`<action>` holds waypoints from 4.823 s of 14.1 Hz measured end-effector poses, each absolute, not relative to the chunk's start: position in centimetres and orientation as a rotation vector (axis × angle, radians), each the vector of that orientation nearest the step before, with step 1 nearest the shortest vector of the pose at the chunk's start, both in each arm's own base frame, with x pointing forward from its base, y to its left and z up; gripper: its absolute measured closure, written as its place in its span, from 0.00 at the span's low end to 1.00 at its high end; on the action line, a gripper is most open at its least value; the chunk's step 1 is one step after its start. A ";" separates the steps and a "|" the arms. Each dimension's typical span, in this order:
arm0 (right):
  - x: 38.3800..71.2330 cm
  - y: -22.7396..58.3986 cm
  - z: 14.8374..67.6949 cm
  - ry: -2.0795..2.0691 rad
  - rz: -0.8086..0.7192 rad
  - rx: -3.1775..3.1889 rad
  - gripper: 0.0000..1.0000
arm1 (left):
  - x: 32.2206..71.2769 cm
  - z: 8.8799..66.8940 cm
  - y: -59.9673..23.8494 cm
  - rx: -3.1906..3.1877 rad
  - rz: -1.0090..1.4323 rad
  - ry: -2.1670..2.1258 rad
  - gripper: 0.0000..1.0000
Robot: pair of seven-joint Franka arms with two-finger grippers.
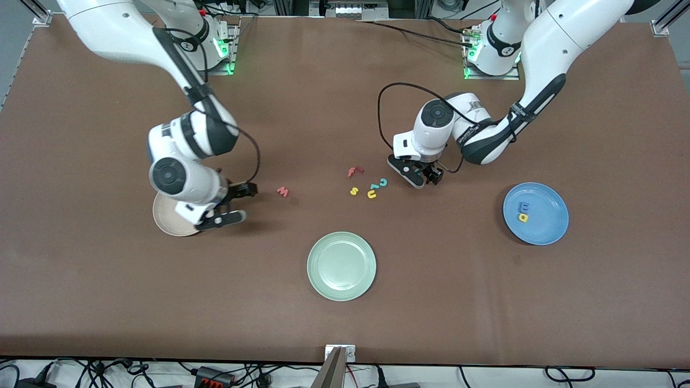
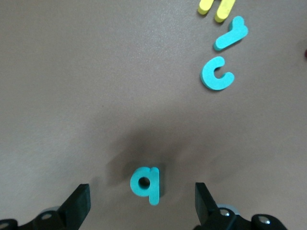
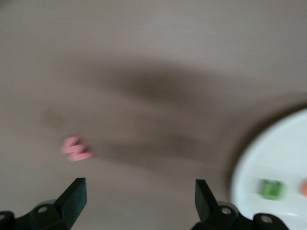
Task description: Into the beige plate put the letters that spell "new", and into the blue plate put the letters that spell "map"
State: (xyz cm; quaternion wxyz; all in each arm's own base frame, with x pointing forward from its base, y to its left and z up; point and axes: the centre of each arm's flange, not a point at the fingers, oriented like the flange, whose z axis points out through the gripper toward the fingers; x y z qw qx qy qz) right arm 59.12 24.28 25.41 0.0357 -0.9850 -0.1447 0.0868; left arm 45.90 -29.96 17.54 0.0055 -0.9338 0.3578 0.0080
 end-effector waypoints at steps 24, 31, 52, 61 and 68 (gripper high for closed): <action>55.5 32.6 17.3 -0.845 0.171 -3.004 0.56 | 59.2 25.1 -2.7 -2.714 0.087 1.230 0.72; 56.7 31.3 18.0 -0.820 0.144 -3.029 0.72 | 58.6 22.2 4.9 -2.789 0.149 1.232 0.72; 63.1 0.4 20.9 -0.184 0.337 -3.176 0.37 | 62.4 43.7 -4.3 -2.997 0.644 0.837 0.00; 66.5 -1.0 43.9 0.002 0.176 -3.192 0.00 | 61.6 49.3 -3.3 -3.135 0.558 0.411 0.00; 65.0 -8.0 54.0 0.361 0.000 -3.101 0.00 | 58.6 54.2 -1.7 -3.157 0.099 0.071 0.00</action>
